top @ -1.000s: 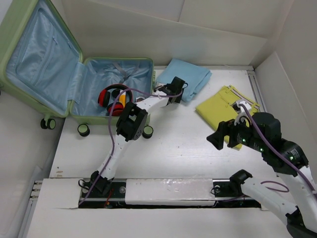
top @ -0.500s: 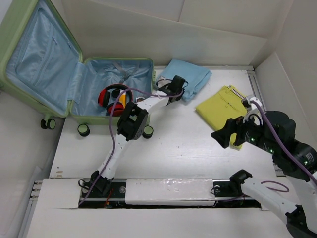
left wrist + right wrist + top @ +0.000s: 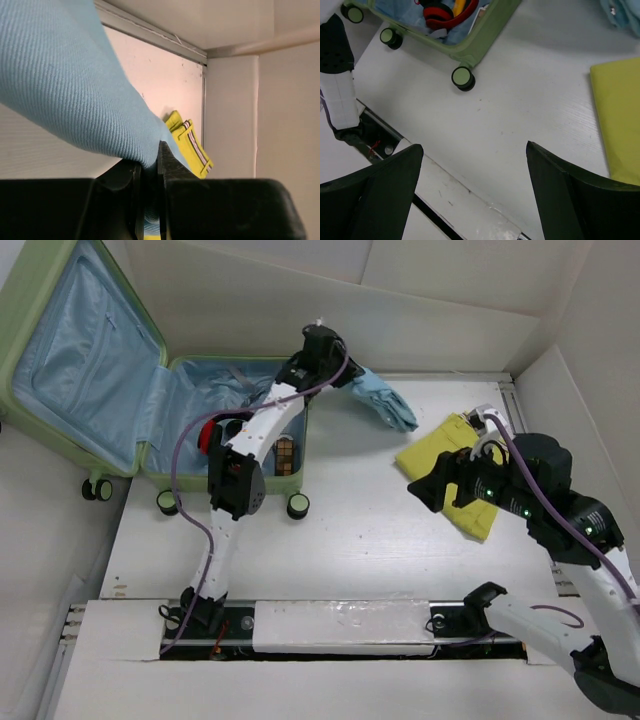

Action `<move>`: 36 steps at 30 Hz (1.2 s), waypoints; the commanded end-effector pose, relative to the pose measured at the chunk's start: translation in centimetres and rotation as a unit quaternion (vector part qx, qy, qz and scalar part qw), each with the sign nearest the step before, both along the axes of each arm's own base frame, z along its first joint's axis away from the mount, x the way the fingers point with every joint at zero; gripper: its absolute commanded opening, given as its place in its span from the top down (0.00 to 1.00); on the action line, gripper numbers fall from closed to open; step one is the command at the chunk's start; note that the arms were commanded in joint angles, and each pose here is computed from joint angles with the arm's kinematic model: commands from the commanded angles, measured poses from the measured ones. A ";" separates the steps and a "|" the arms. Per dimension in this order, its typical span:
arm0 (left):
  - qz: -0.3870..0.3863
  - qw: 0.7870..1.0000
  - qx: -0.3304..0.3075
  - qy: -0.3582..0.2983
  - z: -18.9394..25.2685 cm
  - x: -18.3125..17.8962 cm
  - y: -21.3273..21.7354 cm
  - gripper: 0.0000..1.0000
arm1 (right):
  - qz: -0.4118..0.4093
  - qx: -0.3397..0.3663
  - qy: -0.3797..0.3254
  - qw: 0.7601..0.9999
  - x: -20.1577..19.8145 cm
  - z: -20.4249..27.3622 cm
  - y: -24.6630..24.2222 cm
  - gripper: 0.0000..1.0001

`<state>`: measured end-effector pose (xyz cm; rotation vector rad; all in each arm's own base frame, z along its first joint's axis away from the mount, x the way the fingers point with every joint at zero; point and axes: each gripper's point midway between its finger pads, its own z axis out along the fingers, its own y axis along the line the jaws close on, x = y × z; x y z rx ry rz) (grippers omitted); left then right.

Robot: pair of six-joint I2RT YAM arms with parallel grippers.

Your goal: Pack the luggage

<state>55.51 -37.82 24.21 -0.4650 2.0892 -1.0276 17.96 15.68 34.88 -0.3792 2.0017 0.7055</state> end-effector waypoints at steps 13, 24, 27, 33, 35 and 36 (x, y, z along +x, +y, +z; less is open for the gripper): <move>0.102 0.986 0.057 -0.116 11.6 -0.8 31.2 1.00 | 0.029 0.040 -0.024 0.999 2.3 2.5 3.0 0.12; 0.192 0.976 0.100 -0.011 1.8 -3.9 43.9 1.00 | 0.005 0.028 -0.013 1.000 3.6 1.2 2.8 0.12; 0.236 0.964 0.123 0.018 0.0 -5.3 45.7 1.00 | -0.005 0.021 -0.009 1.000 4.0 0.3 2.7 0.12; 0.272 0.954 0.118 -0.035 4.6 -7.2 45.5 0.19 | -0.025 0.009 0.005 1.000 4.7 -1.1 2.4 0.05; 0.262 0.953 0.117 -0.101 9.8 -8.6 42.3 0.07 | -0.040 -0.003 0.011 0.999 4.8 -1.6 1.8 0.01; 0.262 0.948 0.131 -0.126 11.4 -8.9 41.1 0.03 | -0.046 -0.002 0.006 0.999 4.9 -1.2 1.6 0.01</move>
